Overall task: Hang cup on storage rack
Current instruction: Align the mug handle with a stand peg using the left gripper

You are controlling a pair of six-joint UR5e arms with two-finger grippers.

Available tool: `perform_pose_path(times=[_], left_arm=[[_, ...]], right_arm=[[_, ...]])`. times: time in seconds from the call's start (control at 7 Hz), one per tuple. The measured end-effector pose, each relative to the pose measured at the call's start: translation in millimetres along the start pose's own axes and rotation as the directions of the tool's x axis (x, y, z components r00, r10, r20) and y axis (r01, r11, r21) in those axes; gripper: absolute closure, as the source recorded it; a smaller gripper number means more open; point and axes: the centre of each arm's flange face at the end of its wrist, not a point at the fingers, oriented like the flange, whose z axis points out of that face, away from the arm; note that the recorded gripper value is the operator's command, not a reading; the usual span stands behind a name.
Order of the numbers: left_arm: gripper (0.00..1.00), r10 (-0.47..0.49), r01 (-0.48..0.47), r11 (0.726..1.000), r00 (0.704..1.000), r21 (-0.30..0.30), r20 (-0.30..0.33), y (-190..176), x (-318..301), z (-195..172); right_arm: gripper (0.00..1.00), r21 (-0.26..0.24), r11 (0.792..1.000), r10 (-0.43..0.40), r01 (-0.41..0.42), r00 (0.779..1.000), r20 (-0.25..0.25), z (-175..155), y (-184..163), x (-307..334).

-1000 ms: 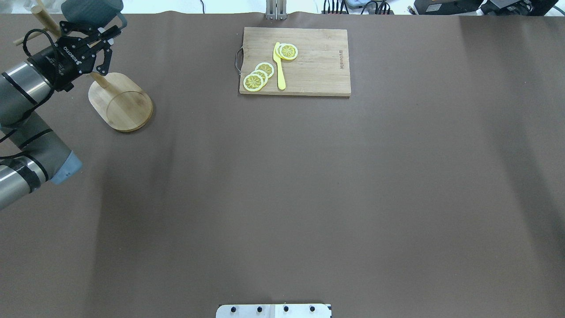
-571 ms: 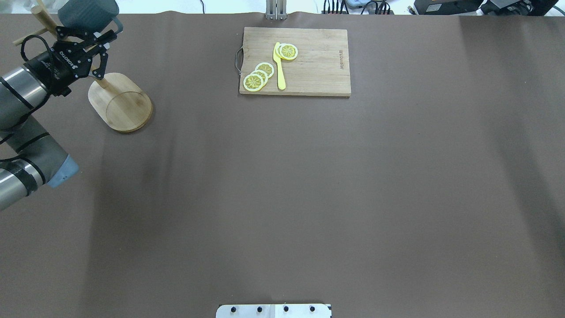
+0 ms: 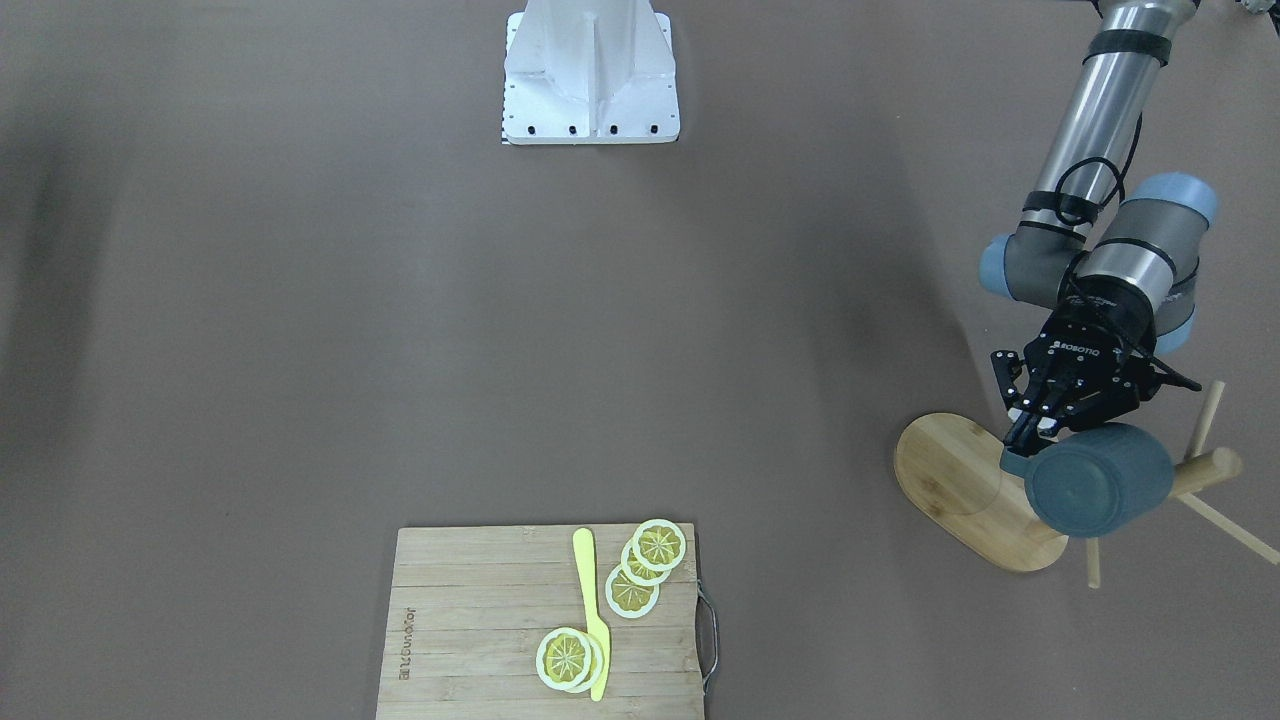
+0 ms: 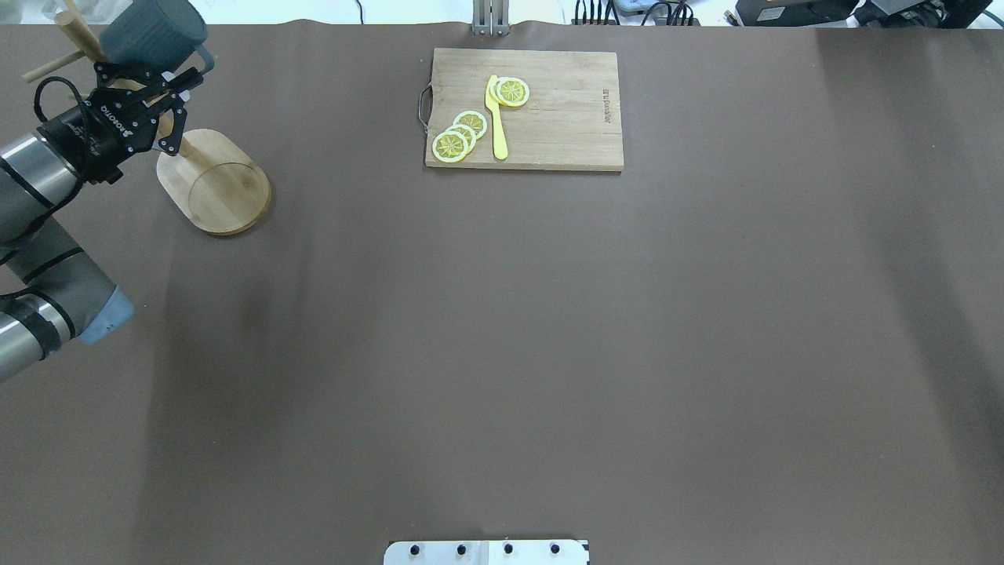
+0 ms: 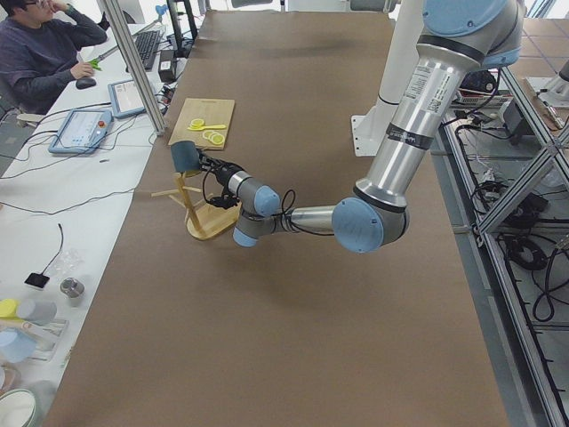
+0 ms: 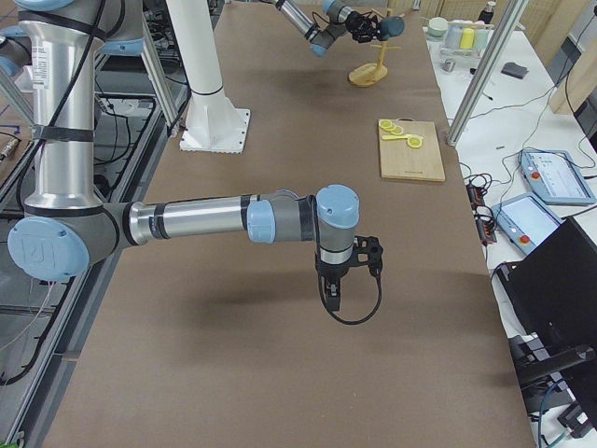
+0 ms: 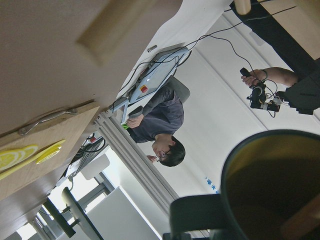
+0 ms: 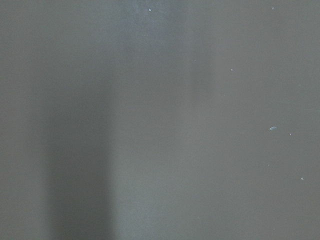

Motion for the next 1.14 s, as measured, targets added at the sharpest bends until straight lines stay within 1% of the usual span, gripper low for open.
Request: perform_pose_path(times=[0.57, 0.71, 0.86, 1.14], left_arm=[[1.00, -0.006, 0.006, 1.000, 1.000, 0.015, -0.003, -6.3, -3.6, -5.4], [0.88, -0.011, 0.011, 1.000, 1.000, 0.018, -0.004, -7.7, -3.7, -7.1], [0.01, -0.017, 0.017, 1.000, 1.000, 0.021, -0.004, -8.9, -3.6, -8.7], [0.02, -0.016, 0.016, 1.000, 1.000, 0.023, -0.004, -9.5, -3.7, -9.5]], right_arm=[[0.00, 0.000, 1.000, 0.000, 0.000, 1.000, -0.001, -0.1, 0.0, 0.0], [0.00, 0.000, 1.000, 0.000, 0.000, 1.000, -0.001, 0.0, 0.0, 0.1], [0.00, 0.000, 1.000, 0.000, 0.000, 1.000, 0.000, 0.1, 0.0, 0.1], [0.00, -0.001, 1.000, 0.000, 0.000, 1.000, 0.000, 0.3, 0.0, 0.2]])
